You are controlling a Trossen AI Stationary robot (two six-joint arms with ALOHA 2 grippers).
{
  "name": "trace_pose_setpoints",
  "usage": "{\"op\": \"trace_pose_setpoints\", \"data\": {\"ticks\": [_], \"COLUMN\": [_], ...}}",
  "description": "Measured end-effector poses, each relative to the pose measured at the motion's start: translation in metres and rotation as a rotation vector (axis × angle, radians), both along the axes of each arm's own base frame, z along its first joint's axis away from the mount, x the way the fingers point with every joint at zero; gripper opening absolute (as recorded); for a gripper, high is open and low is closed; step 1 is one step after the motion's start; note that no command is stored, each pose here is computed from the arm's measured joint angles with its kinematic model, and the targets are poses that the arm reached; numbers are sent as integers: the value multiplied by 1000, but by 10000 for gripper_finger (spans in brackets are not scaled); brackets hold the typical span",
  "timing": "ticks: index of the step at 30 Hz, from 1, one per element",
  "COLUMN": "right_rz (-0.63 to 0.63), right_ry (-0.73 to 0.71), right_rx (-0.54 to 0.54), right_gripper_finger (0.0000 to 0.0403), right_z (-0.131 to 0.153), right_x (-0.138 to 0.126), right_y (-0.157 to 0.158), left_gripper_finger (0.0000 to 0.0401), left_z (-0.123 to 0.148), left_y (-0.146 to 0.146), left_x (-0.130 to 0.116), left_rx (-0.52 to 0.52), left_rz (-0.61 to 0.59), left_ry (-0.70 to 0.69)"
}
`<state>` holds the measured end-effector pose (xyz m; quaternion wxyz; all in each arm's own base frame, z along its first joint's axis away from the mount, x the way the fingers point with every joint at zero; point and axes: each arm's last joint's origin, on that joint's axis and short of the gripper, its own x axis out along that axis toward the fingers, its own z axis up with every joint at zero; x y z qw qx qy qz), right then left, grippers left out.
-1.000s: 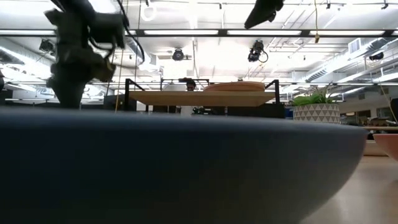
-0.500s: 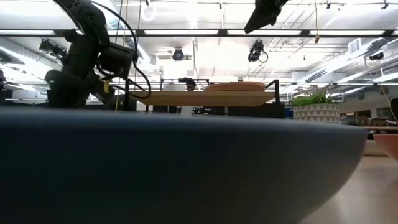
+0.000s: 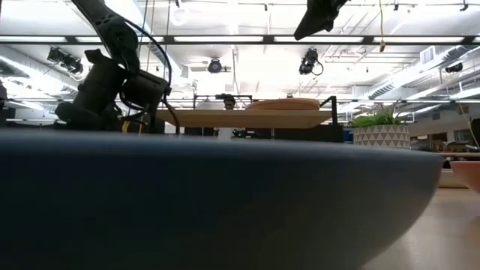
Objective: Place and stack plates onto a shelf
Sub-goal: Put the pink plate on the shelf
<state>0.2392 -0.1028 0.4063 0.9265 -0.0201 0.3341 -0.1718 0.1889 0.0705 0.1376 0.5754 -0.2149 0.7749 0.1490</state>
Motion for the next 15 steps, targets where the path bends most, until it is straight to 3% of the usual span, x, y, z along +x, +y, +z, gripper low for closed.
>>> {"op": "trace_pose_setpoints", "data": {"ticks": [15], "right_rz": [47], "right_ry": [-17], "right_rx": [18], "right_gripper_finger": [90], "right_z": [1], "right_x": [1], "right_y": [1], "left_gripper_finger": [134], "left_z": [0], "left_y": [0], "left_x": [0], "left_rx": [7], "left_rz": [-14], "left_ry": [-7]}}
